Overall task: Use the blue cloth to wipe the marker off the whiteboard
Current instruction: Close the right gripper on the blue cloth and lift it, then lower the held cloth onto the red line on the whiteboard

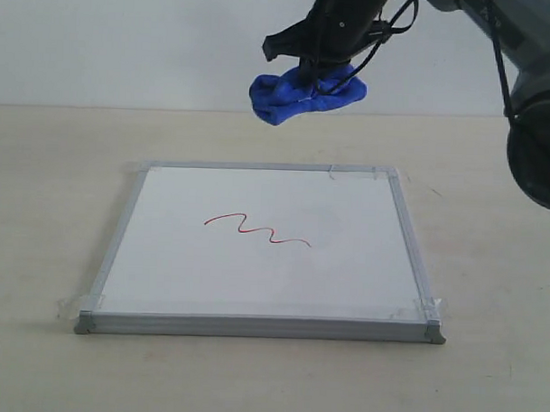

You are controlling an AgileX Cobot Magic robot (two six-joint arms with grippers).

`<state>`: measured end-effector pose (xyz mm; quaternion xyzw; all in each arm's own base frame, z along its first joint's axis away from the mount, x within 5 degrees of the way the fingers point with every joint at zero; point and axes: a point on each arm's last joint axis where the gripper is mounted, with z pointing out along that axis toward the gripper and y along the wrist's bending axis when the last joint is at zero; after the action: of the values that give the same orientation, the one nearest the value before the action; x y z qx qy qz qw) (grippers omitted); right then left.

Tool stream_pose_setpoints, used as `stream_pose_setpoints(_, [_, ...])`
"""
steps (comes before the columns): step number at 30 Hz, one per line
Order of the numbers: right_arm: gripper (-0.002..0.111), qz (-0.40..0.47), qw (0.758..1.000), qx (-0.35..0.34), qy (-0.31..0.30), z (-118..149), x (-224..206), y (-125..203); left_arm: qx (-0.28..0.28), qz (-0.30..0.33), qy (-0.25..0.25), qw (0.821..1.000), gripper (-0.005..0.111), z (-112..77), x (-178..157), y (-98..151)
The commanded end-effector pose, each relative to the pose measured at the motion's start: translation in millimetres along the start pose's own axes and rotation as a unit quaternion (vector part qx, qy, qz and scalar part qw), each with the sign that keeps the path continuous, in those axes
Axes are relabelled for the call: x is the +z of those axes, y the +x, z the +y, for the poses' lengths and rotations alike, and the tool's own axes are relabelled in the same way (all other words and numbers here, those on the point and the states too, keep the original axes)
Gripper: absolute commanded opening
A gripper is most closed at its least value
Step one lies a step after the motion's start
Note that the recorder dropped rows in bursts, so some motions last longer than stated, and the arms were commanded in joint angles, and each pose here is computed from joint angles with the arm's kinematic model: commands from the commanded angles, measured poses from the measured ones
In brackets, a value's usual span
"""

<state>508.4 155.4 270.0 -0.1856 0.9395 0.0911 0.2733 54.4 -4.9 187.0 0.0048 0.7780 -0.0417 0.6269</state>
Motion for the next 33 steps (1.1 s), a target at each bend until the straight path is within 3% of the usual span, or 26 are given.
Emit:
stream_pose_setpoints(1, [0.0, 0.028, 0.996, -0.051, -0.066, 39.8, 12.5, 8.0, 0.002, -0.004, -0.002, 1.0, 0.005, 0.3, 0.0, 0.1])
stream_pose_setpoints(10, [0.0, 0.137, 0.979, -0.143, -0.054, 108.0, 58.9, 52.7, 0.002, -0.004, -0.002, 1.0, 0.005, 0.3, 0.0, 0.1])
stream_pose_setpoints(15, [0.0, 0.177, 0.972, -0.134, -0.078, 142.5, 73.1, 75.4, 0.002, -0.004, -0.002, 1.0, 0.005, 0.3, 0.0, 0.1])
stream_pose_setpoints(21, [0.0, 0.154, 0.973, -0.157, -0.068, 174.9, 102.9, 90.3, 0.002, -0.004, -0.002, 1.0, 0.005, 0.3, 0.0, 0.1])
stream_pose_setpoints(26, [0.0, 0.179, 0.976, -0.124, -0.009, 146.4, 127.2, 99.2, 0.002, -0.004, -0.002, 1.0, 0.005, 0.3, 0.0, 0.1])
stream_pose_setpoints(29, [0.0, 0.183, 0.982, -0.034, 0.034, 93.2, 132.5, 94.5, 0.002, -0.004, -0.002, 1.0, 0.005, 0.3, 0.0, 0.1])
stream_pose_setpoints(33, [0.0, 0.159, 0.985, 0.031, 0.054, 48.8, 127.2, 85.3, 0.002, -0.004, -0.002, 1.0, 0.005, 0.3, 0.0, 0.1])
